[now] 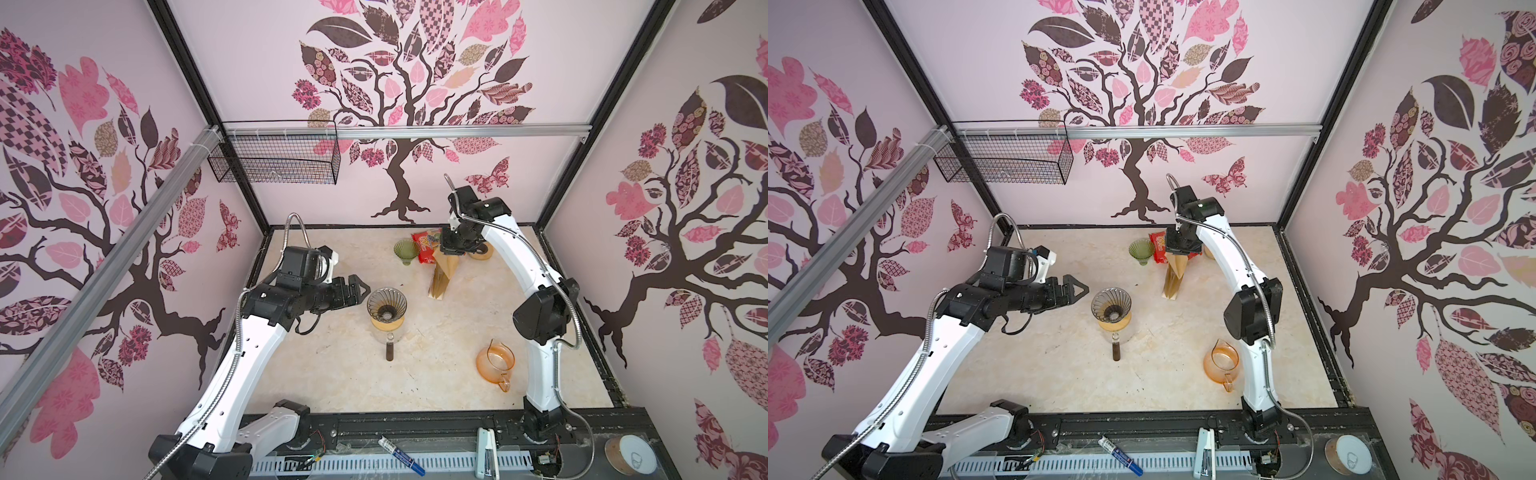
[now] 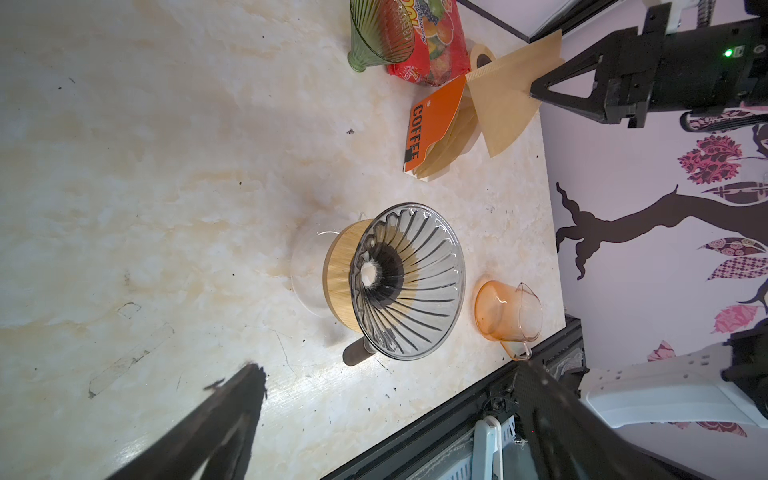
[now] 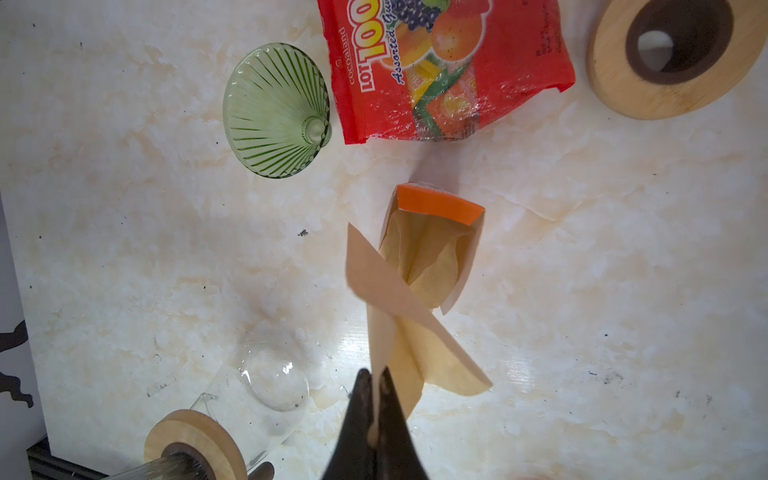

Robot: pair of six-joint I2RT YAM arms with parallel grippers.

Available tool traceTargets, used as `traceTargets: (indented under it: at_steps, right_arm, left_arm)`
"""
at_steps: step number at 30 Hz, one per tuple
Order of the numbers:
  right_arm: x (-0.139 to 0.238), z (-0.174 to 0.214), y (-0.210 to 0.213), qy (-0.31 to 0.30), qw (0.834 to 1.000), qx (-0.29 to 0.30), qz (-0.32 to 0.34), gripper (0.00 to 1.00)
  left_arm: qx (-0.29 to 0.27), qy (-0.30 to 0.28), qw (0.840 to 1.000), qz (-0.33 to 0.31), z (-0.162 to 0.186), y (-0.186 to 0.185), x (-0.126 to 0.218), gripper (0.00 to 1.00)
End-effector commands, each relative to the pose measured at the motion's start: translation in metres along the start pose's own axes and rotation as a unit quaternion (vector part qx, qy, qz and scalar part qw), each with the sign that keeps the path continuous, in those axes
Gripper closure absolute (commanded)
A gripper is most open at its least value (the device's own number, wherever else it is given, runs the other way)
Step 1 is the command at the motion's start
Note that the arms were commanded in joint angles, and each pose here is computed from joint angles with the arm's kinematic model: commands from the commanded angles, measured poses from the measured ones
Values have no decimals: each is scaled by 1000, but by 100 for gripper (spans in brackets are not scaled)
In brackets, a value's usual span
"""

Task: Place the coffee filter in the dripper
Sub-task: 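Pull the brown filter clear of the orange box with the right gripper, then carry the held filter over the clear dripper with the right gripper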

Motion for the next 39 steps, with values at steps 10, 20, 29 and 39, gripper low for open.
traceTargets:
  at_steps: [10, 20, 29, 39]
  right_arm:
    - [86, -9, 33, -70, 995, 6, -64, 100]
    - [131, 7, 81, -86, 989, 48, -112, 100]
    - [147, 46, 130, -67, 984, 115, -115, 100]
    - [124, 92, 173, -10, 979, 181, -96, 100]
  left_arm:
    - [2, -4, 1000, 2, 2, 3, 0, 3]
    - [4, -6, 1000, -18, -1, 5, 6, 3]
    - [14, -16, 999, -47, -1, 14, 10, 3]
    - [26, -33, 995, -95, -1, 32, 18, 3]
Point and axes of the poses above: each gripper's point midway between its finger pads, its own x axis back along the fingers, its own y axis along the line the jaws close on, z = x × y, the point moved 1 cm from there along x, back along the fingers, and after that the axes turned 14 degrees about x, right-handed, at the moved point
